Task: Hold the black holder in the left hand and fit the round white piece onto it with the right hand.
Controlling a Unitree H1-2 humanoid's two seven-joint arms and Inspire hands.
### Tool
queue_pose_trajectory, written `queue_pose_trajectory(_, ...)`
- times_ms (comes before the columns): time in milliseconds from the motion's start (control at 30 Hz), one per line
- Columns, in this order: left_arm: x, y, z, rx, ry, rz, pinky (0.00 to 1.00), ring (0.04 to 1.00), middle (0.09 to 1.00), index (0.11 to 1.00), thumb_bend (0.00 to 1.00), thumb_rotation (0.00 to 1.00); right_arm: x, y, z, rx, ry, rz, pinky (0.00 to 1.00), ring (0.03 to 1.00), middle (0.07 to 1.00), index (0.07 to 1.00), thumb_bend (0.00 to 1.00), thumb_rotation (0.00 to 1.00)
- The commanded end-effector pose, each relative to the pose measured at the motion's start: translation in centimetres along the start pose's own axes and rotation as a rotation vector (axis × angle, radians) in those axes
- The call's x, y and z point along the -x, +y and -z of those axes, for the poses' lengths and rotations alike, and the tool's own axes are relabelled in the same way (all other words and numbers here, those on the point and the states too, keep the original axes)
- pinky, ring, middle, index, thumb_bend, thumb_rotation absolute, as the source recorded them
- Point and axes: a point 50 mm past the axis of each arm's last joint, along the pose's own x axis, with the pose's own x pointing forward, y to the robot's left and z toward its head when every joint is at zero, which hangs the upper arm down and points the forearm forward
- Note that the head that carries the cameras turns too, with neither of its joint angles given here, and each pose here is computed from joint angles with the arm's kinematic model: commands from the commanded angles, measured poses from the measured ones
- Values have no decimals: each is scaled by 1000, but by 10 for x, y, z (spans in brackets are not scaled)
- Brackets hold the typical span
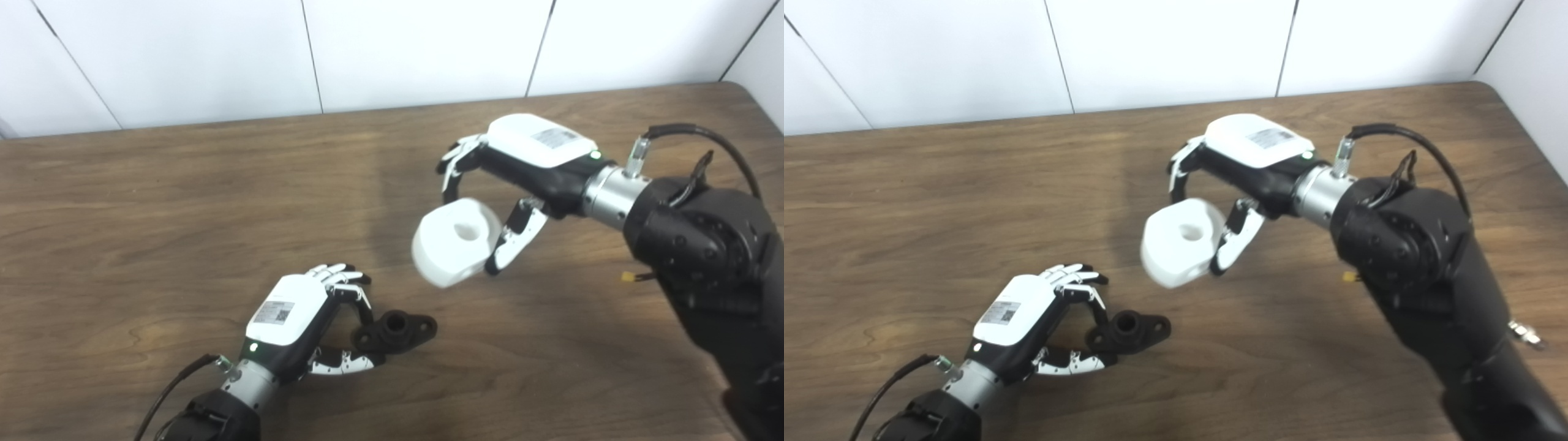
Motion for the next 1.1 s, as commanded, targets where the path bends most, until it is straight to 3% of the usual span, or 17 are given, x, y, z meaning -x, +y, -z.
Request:
queue_pose_trajectory(0,3,-16,-1,9,36,118,872,889,818,488,515,55,5,-7,-10,16,-25,32,908,896,812,482,526,149)
queue_pose_trajectory(167,1,-14,-6,11,42,126,868,889,817,488,515,54,6,-1,-22,25,-73,5,866,884,803,481,526,149)
queue_pose_trajectory(533,-3,-10,-11,19,43,134,873,893,823,488,515,56,8,1,-34,15,-110,-7,871,900,813,482,526,147)
queue_pose_trajectory(1067,-4,-8,-13,13,40,133,872,891,821,488,514,57,-4,11,-40,61,-168,-11,805,884,802,481,527,145)
